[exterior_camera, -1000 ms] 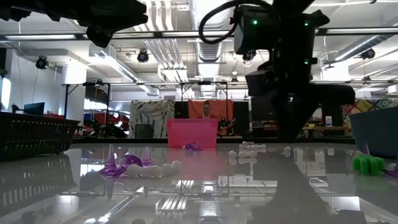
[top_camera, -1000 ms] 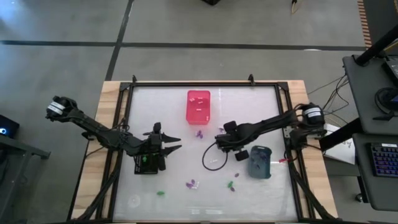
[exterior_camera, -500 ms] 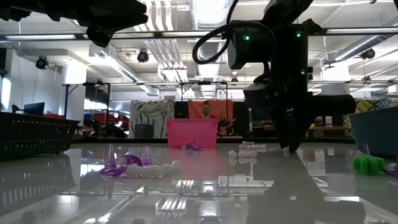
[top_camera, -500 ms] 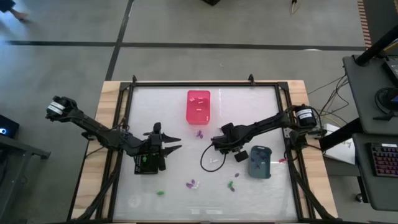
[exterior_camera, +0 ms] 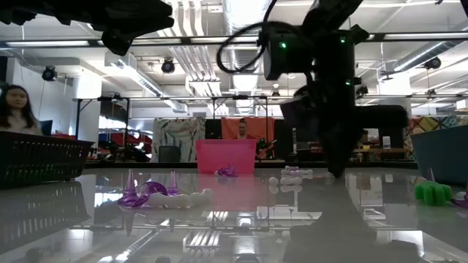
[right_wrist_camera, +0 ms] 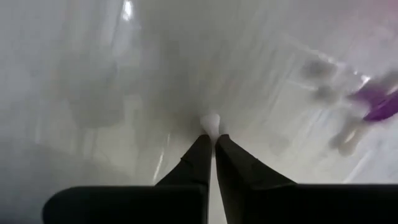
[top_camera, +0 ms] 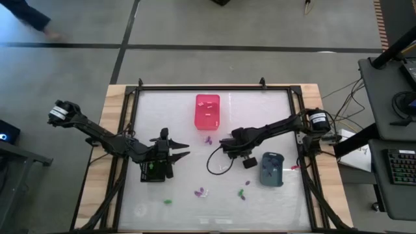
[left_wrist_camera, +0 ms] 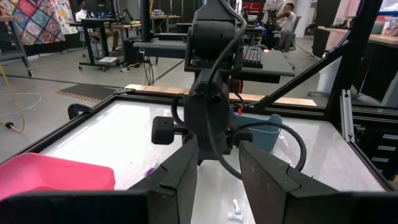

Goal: Sort Halloween decoration
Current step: Put the bone toy into the red bin

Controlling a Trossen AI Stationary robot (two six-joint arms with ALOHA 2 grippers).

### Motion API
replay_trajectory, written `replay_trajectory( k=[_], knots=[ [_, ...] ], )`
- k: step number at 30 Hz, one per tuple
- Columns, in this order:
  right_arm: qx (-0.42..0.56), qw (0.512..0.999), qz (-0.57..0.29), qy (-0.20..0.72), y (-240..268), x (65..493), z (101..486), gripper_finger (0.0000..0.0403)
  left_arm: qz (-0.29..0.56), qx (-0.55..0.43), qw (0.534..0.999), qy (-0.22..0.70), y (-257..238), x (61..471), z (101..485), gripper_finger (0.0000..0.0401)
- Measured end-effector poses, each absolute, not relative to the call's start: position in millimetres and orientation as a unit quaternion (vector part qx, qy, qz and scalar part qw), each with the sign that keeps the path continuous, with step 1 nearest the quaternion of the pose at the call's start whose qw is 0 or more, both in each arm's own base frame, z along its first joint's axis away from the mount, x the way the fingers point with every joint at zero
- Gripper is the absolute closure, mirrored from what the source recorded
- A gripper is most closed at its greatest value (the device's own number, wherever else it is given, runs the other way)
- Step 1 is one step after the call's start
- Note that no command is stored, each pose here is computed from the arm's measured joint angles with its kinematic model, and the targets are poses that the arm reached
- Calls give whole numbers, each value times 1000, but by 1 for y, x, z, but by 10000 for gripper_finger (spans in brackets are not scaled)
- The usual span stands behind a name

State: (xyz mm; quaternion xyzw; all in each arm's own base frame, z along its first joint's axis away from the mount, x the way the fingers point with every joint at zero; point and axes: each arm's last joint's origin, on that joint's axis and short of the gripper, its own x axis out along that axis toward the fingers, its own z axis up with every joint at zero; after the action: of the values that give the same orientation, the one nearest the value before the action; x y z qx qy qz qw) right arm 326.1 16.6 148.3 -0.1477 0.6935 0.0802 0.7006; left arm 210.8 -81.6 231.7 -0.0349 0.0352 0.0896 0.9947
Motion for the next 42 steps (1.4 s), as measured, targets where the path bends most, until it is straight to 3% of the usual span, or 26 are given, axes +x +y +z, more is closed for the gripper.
replay_trajectory(
  k=[4,12,18,25,29,42],
  knots=[
    [-133,752,68,642,13,333,172,394,90,-35,995,35,-82,211,232,298],
    [-105,891,20,442,-19,353,224,394,89,-38,995,30,-82,211,233,298],
    [-68,947,-63,307,-67,368,240,394,89,-36,995,31,-82,211,233,298],
    [41,958,-181,217,-135,377,223,394,89,-34,995,33,-82,211,232,298],
    [112,943,-228,217,-164,374,204,394,89,-34,995,33,-82,211,232,298],
    [131,935,-239,228,-173,374,191,347,89,-28,995,33,-82,211,232,298]
  ],
)
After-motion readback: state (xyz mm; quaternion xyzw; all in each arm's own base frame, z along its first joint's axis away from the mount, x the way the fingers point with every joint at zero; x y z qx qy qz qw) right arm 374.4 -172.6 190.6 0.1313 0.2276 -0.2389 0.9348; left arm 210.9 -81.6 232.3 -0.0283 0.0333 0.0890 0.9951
